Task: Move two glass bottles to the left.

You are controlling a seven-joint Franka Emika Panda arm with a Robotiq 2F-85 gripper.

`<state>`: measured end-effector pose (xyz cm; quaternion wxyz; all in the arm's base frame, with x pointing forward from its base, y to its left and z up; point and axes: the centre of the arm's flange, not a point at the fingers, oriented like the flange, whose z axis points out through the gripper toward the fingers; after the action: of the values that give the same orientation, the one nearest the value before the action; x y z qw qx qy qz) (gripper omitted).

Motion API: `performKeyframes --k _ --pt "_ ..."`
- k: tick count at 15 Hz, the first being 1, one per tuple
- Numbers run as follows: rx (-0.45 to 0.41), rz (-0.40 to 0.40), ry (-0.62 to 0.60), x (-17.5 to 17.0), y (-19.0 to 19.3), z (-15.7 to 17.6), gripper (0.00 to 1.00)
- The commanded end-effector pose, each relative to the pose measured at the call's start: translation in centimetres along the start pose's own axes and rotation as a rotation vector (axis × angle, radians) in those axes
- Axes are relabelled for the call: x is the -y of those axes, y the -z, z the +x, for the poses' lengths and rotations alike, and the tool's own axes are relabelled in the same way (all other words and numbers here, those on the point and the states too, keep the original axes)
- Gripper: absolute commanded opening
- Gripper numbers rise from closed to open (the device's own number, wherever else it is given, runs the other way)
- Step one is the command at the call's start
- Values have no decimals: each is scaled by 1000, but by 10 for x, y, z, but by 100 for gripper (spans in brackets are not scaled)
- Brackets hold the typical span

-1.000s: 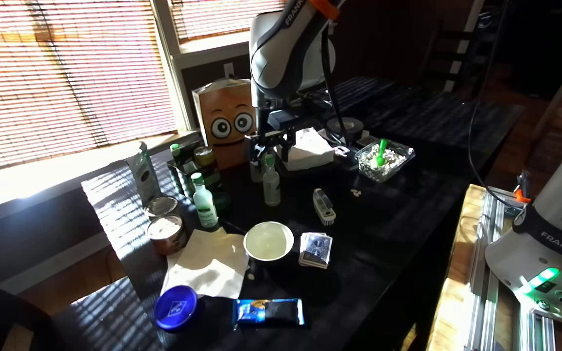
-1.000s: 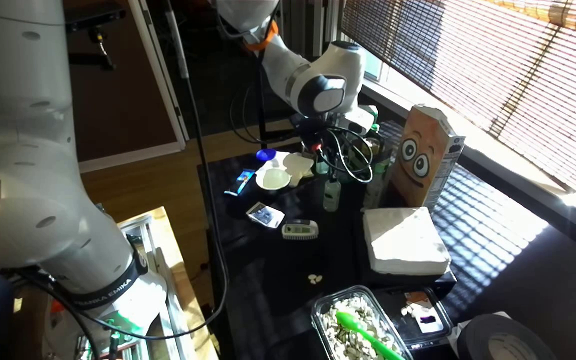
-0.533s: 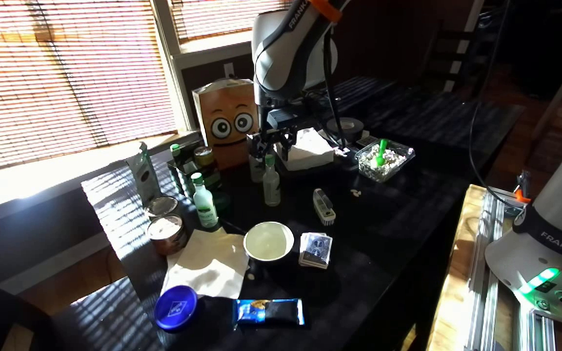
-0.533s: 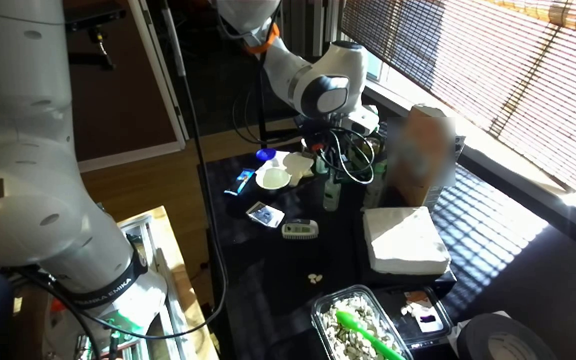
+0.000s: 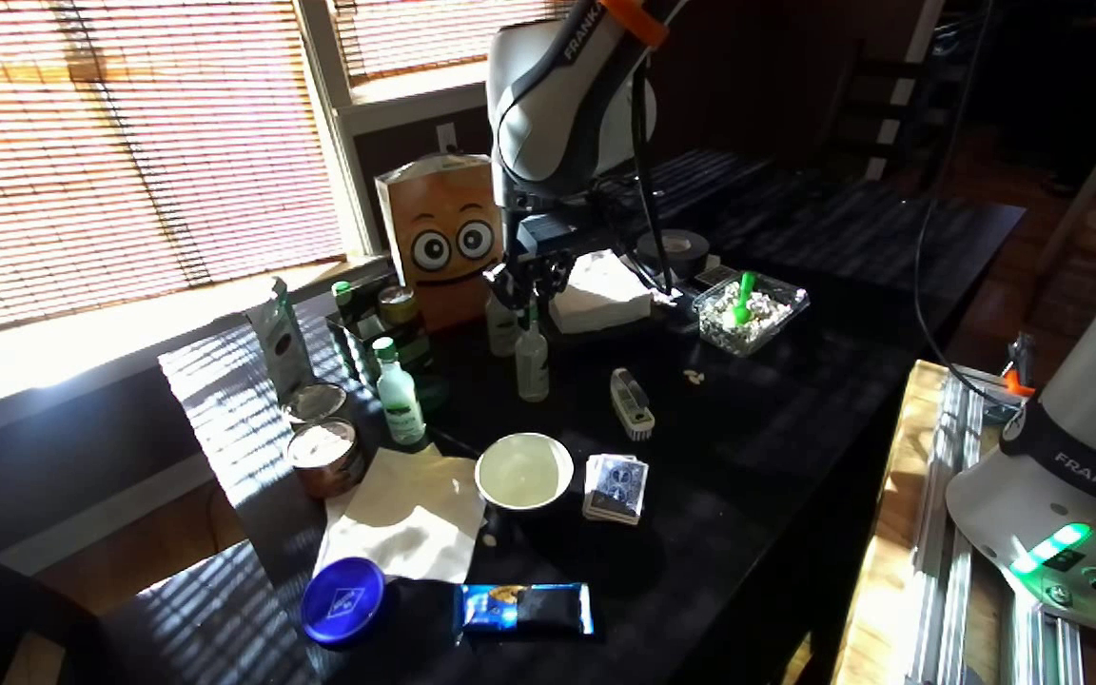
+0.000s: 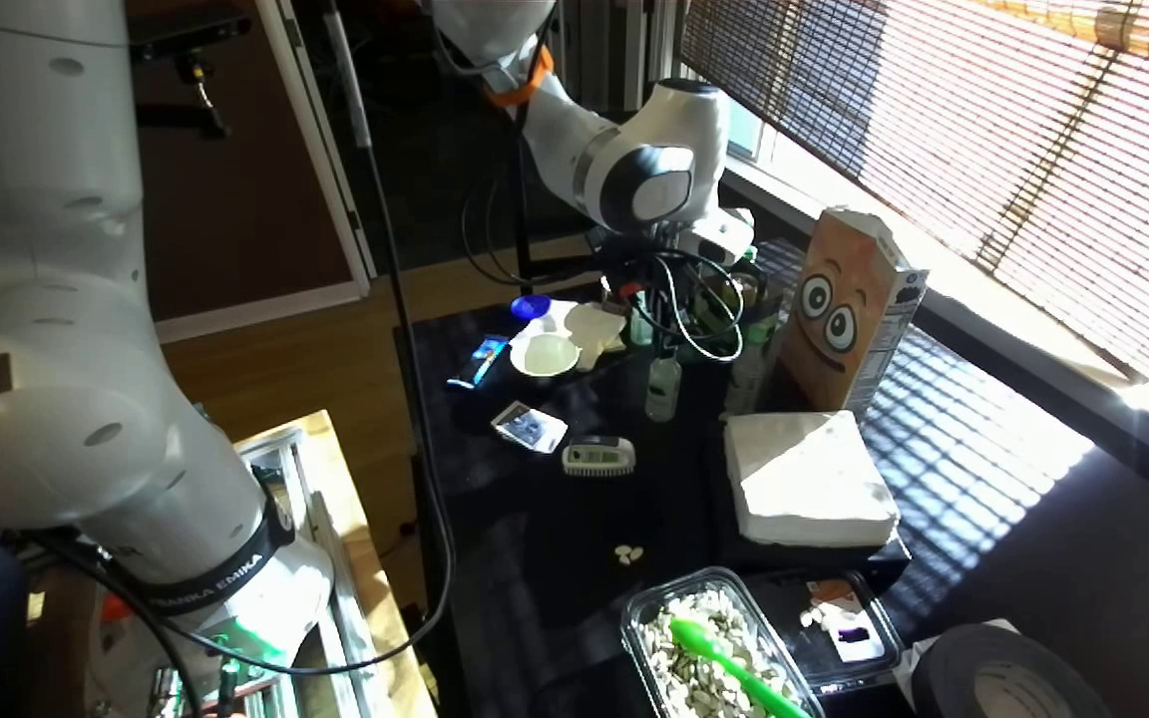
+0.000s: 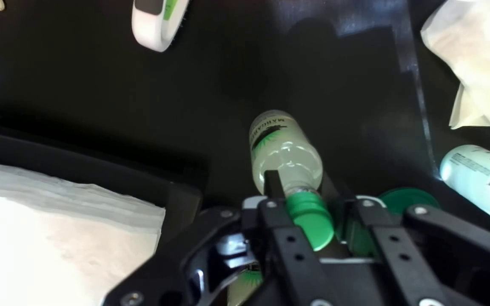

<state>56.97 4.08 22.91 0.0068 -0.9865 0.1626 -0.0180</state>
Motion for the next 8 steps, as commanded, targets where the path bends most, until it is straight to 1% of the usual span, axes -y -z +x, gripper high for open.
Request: performKeyframes --k 1,4,8 --pt "-26 -22 8 12 10 0 7" --pt "-39 -13 38 26 29 3 7" --pt "-29 11 82 52 50 19 7"
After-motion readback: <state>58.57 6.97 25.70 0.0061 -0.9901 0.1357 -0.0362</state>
